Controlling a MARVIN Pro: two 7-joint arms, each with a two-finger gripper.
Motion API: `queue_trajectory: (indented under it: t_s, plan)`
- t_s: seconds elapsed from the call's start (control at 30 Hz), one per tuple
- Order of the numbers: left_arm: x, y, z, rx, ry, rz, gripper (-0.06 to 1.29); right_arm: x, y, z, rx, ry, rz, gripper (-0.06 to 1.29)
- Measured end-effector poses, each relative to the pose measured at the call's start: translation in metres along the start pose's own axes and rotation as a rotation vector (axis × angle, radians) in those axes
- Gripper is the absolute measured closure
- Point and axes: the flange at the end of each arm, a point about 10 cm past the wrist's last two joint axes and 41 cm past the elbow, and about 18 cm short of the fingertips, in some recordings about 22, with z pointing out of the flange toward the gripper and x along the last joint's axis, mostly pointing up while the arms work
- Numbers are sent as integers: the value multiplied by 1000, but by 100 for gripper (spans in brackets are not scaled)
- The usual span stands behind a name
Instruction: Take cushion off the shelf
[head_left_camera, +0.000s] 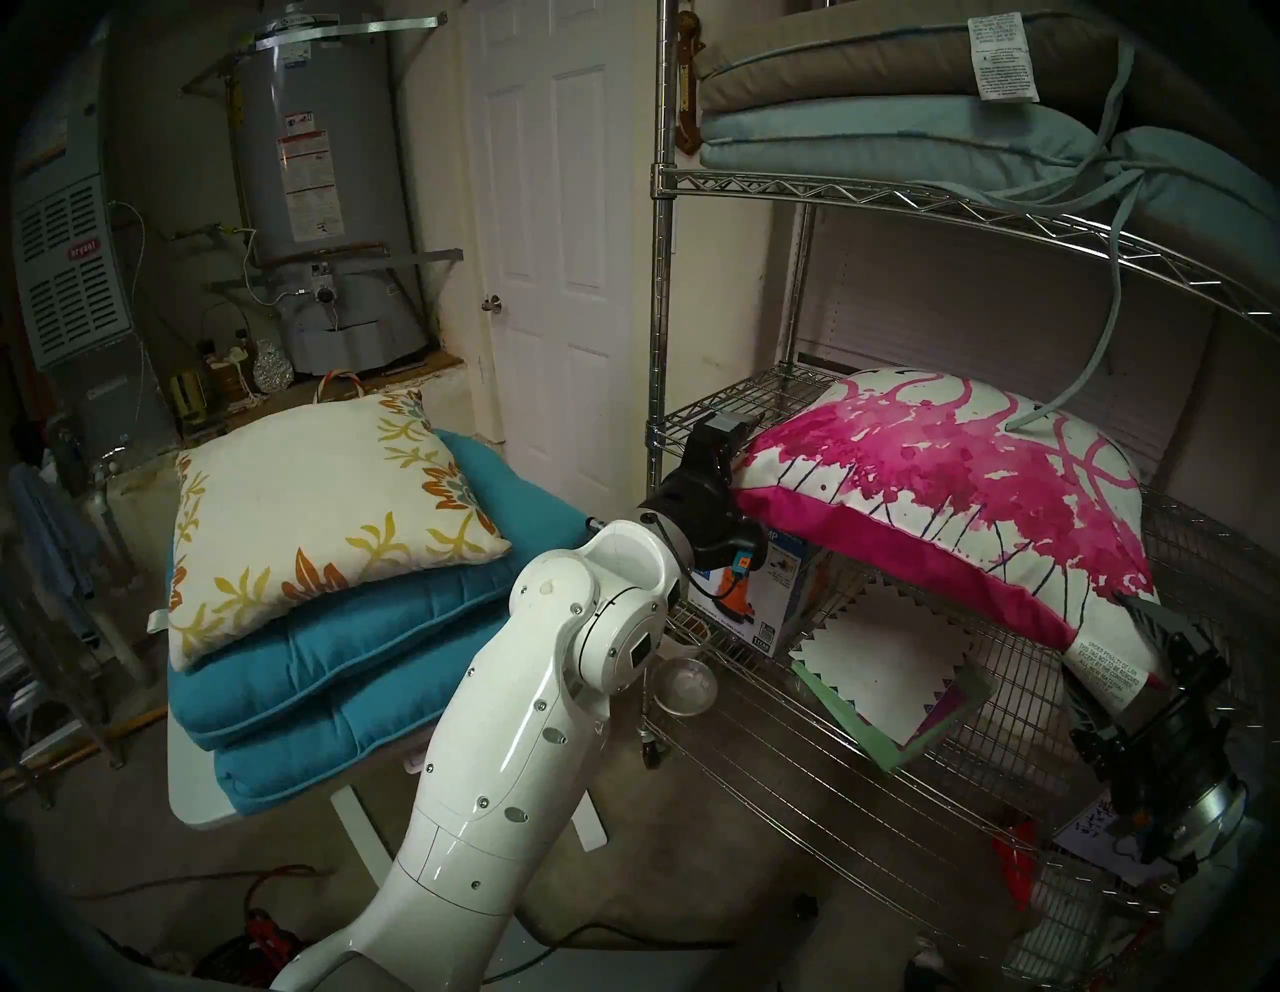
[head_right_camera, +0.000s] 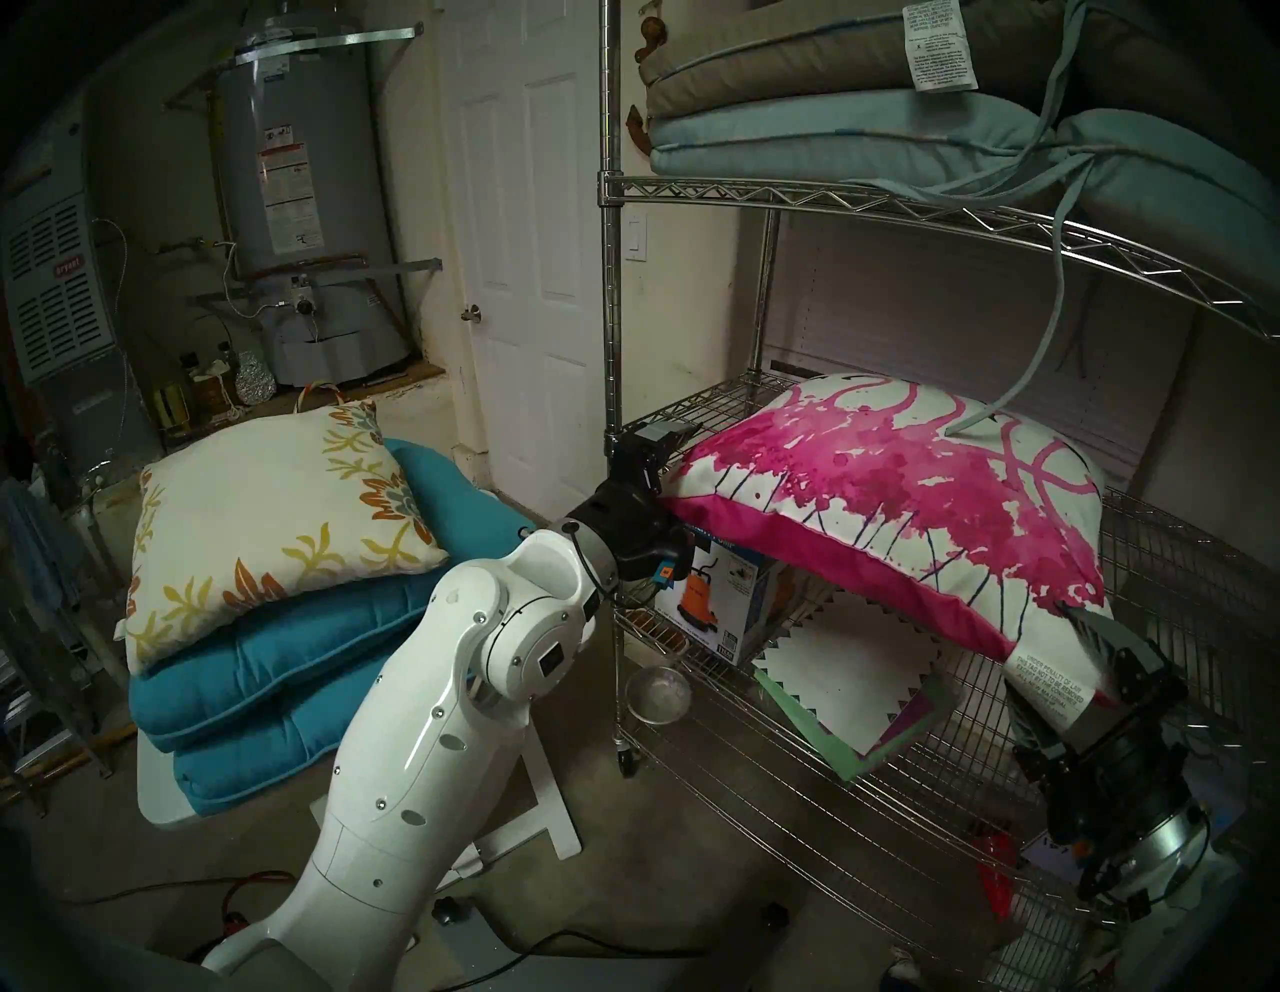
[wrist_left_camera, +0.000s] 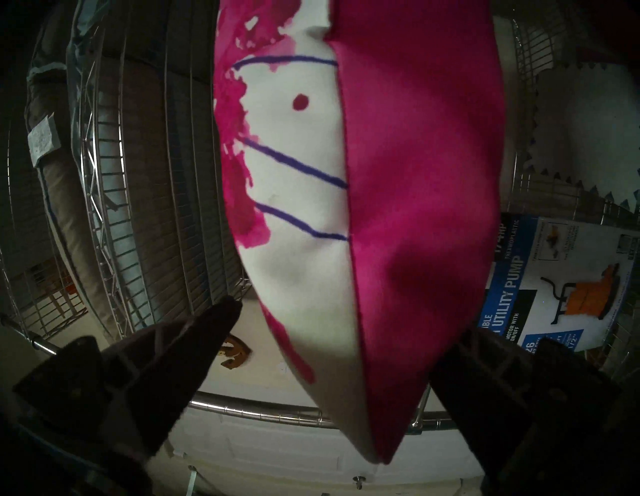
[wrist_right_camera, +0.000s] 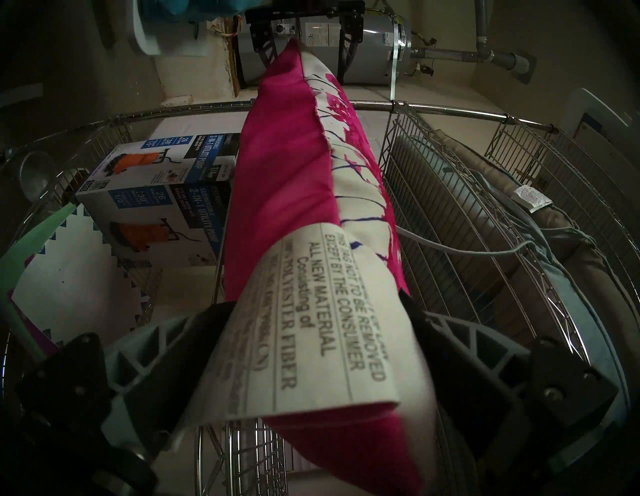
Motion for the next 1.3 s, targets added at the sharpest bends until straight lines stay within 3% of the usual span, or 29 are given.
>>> queue_trajectory:
  t_s: [0.27,1.3]
  plan:
    - [2,6,-2,-28,25,20,-3,0,0,0,0,0,0,-1]
    - [5,6,20,49,118,137,-3,0,0,0,-1,-1,0,-1]
